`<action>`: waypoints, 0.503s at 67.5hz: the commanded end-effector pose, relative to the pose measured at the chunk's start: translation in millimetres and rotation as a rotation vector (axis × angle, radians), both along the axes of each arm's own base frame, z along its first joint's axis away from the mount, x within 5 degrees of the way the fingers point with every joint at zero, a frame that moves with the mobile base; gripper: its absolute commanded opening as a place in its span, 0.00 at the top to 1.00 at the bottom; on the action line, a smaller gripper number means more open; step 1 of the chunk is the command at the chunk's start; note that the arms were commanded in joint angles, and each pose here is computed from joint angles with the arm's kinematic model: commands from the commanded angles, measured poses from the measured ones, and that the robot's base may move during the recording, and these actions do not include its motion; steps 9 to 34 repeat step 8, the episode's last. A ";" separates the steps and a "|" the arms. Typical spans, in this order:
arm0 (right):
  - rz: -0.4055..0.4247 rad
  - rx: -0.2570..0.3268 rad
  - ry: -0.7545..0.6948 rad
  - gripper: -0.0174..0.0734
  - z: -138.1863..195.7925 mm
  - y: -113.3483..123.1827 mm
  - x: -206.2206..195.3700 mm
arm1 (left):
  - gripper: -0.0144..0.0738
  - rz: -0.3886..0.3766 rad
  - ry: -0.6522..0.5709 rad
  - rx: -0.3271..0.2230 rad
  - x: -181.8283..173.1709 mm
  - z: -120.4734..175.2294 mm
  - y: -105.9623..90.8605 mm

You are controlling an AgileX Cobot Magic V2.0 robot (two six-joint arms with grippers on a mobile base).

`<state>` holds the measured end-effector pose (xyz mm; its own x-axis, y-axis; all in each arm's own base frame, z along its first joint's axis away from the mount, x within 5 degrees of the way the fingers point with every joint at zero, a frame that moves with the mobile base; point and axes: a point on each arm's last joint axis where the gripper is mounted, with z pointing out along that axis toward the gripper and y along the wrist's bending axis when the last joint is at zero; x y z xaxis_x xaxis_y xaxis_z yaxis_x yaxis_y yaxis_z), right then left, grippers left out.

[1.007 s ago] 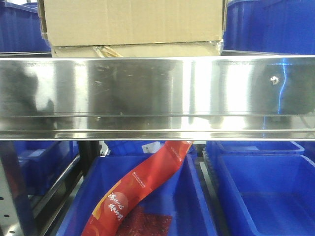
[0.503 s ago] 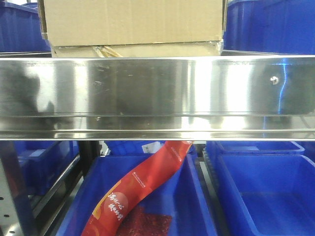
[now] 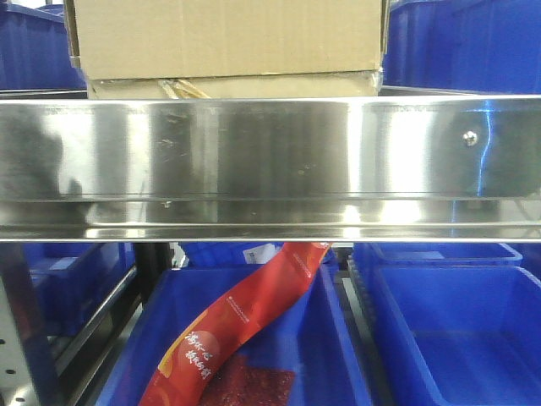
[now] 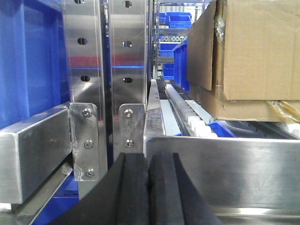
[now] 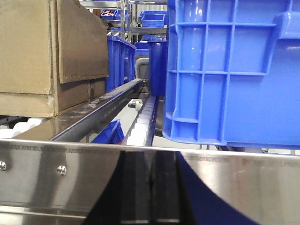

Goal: Stack two boxes on right shelf middle

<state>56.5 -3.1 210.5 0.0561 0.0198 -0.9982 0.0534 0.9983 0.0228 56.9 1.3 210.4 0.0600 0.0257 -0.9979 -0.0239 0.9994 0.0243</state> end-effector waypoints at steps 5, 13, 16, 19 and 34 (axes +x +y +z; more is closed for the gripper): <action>-0.003 -0.005 -0.027 0.99 2.2 -0.1 -0.4 | 0.96 0.001 -0.027 0.000 -0.8 2.8 0.0; -0.003 -0.005 -0.027 0.99 2.2 -0.1 -0.4 | 0.96 0.001 -0.027 0.000 -0.8 2.8 0.0; -0.003 -0.005 -0.027 0.99 2.2 -0.1 -0.4 | 0.96 0.001 -0.027 0.000 -0.8 2.8 0.0; -0.003 -0.005 -0.027 0.99 2.2 -0.1 -0.4 | 0.96 0.001 -0.027 0.000 -0.8 2.8 0.0; -0.003 -0.005 -0.027 0.99 2.2 -0.1 -0.4 | 0.96 0.001 -0.027 0.000 -0.8 2.8 0.0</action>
